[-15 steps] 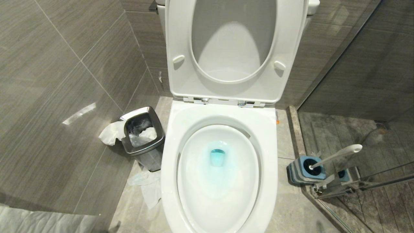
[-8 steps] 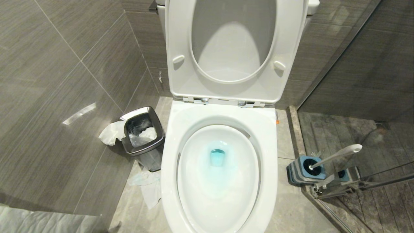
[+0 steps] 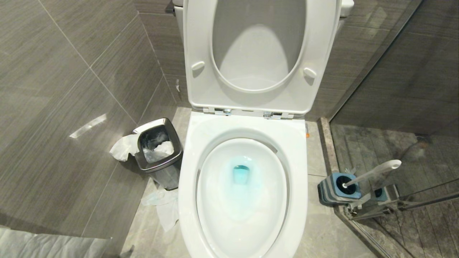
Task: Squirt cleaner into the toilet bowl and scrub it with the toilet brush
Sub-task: Flush the toilet
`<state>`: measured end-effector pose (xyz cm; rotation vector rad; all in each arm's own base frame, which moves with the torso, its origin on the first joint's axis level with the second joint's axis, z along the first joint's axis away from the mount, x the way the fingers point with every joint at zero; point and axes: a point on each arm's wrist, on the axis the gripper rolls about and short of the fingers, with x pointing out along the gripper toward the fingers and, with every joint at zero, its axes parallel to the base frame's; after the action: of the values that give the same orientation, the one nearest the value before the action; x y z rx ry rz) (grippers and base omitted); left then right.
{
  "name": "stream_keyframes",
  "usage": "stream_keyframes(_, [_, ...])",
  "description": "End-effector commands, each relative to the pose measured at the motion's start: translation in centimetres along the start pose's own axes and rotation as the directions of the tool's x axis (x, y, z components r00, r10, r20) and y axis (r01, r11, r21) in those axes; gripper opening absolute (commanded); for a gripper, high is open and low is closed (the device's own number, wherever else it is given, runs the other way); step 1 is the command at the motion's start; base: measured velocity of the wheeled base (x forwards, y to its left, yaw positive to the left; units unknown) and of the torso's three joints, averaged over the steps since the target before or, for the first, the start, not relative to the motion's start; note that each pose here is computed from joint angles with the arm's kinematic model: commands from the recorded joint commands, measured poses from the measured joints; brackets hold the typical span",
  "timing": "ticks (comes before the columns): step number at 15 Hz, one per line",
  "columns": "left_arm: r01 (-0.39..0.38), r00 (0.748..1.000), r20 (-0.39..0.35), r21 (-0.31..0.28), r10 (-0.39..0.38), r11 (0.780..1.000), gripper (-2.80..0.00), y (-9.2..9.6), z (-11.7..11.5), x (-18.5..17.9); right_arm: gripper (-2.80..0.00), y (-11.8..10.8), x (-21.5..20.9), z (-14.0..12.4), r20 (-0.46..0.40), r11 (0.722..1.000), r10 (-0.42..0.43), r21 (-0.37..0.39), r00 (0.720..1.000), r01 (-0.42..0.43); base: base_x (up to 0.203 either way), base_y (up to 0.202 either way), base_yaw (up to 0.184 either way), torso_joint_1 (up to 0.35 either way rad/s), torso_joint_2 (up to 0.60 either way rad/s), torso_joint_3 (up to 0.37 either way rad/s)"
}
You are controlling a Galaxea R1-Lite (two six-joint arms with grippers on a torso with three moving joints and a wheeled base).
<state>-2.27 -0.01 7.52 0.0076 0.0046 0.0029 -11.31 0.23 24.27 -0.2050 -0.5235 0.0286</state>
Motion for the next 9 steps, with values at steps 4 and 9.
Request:
stream_keyframes(4, [0.0, 1.0, -0.003, 0.0, 0.0, 1.0, -2.8, 0.0, 0.0, 0.0, -2.8, 0.6, -1.9, -2.3, -0.056, 1.0, 0.014, 0.02, 0.998, -0.013, 0.0, 0.0, 0.0, 0.0, 0.0, 0.0])
stream_keyframes(9, [0.0, 1.0, -0.002, 0.0, 0.0, 1.0, -2.8, 0.0, 0.0, 0.0, -2.8, 1.8, -0.2, -9.4, -0.292, 0.994, 0.063, 0.104, 0.954, -0.034, 0.0, 0.0, 0.0, 0.0, 0.0, 0.0])
